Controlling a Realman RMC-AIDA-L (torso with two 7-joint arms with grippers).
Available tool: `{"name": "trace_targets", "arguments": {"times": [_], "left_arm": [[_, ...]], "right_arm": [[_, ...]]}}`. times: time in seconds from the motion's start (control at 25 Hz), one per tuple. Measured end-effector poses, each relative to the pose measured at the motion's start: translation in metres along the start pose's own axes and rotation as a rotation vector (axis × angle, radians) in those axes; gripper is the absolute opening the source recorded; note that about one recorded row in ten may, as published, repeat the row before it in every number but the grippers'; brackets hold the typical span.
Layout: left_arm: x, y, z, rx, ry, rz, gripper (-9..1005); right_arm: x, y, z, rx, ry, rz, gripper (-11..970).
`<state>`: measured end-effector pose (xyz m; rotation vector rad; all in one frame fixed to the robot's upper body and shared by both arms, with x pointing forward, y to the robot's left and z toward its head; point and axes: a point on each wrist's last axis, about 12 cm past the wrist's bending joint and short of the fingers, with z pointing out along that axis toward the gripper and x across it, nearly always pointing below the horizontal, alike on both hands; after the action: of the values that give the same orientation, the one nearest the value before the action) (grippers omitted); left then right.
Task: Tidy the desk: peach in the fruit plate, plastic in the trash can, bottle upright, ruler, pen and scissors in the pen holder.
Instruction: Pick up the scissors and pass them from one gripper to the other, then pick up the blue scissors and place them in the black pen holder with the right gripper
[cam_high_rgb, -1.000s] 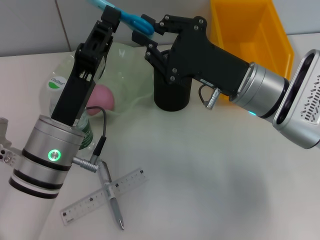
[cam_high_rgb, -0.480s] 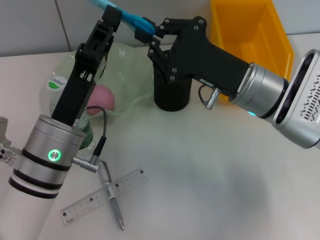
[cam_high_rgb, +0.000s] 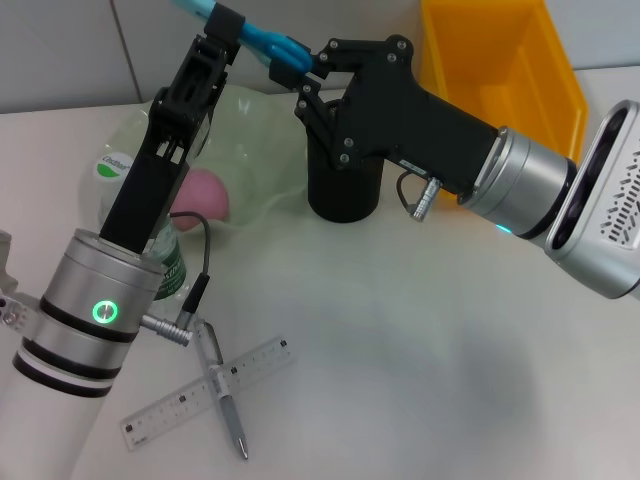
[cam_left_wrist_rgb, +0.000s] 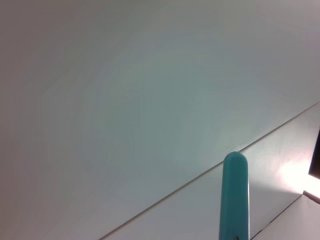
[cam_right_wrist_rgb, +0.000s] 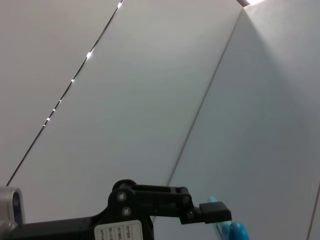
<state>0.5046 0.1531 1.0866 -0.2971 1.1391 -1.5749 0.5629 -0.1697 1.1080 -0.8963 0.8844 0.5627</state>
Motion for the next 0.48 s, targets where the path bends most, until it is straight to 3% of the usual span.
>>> {"name": "trace_targets", "arguments": {"times": [0.28, 0.36, 0.48], "left_arm": [[-0.001, 0.001, -0.002, -0.007, -0.003, 0.004, 586], [-0.006, 0.002, -0.006, -0.005, -0.012, 0.026, 683], [-0.008, 0.002, -0.007, 0.000, -0.015, 0.039, 727]], "right_arm": [[-0.001, -0.002, -0.003, 0.031, -0.008, 0.003, 83], [-0.003, -0.007, -0.010, 0.112, -0.030, 0.022, 83], [-0.005, -0.010, -0.017, 0.176, -0.052, 0.037, 83]]}}
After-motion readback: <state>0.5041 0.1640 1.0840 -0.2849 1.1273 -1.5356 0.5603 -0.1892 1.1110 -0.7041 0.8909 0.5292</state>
